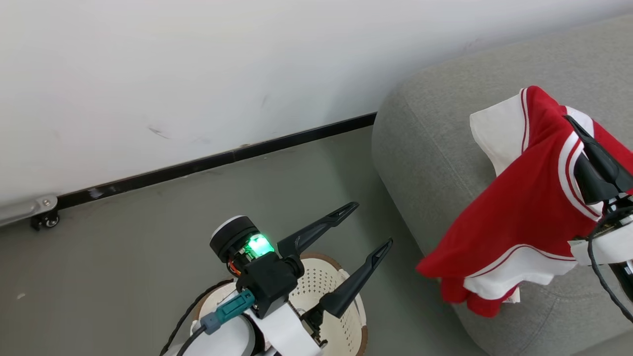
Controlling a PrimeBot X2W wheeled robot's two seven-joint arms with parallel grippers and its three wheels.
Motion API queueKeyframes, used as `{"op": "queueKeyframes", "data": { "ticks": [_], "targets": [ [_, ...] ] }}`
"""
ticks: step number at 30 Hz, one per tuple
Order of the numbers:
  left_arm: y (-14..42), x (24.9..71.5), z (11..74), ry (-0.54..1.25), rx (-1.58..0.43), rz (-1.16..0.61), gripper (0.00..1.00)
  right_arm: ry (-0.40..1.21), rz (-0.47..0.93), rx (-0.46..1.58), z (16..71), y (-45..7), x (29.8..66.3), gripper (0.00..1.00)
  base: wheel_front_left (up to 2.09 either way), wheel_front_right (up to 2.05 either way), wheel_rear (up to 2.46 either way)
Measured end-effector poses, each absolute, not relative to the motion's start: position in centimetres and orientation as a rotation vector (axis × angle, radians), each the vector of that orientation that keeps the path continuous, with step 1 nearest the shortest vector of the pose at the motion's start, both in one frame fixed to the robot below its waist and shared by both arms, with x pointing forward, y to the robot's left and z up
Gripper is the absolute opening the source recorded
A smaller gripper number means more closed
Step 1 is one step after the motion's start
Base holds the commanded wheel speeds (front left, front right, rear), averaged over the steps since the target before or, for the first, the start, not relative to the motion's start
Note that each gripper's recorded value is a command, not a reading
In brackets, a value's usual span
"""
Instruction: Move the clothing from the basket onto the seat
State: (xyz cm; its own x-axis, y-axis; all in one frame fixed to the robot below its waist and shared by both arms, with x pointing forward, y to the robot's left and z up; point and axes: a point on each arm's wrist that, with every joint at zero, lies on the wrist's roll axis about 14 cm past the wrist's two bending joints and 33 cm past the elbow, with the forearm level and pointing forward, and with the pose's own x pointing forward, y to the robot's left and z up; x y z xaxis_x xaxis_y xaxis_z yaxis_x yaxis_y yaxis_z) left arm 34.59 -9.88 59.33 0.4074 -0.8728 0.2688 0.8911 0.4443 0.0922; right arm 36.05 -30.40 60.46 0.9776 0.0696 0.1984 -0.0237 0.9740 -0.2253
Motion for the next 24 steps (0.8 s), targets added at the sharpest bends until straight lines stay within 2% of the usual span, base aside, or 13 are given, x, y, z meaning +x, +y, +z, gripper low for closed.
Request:
{"op": "queueKeyframes", "data": {
  "ticks": [14, 18, 24],
  "targets": [
    [-11.5, 34.0, 58.4, -0.266, -0.082, -1.174, 1.00, -0.210, -0.054, -0.210, 60.5, -33.0, 33.0, 0.00, 0.00, 0.00, 0.00],
    [-11.2, 34.7, 57.9, -0.251, -0.087, -1.160, 1.00, -0.243, -0.063, -0.201, 62.1, -33.3, 33.9, 0.00, 0.00, 0.00, 0.00],
    [-10.3, 36.1, 56.9, -0.230, -0.085, -1.129, 1.00, -0.328, -0.113, -0.217, 68.1, -35.3, 36.4, 0.00, 0.00, 0.00, 0.00]
  ]
}}
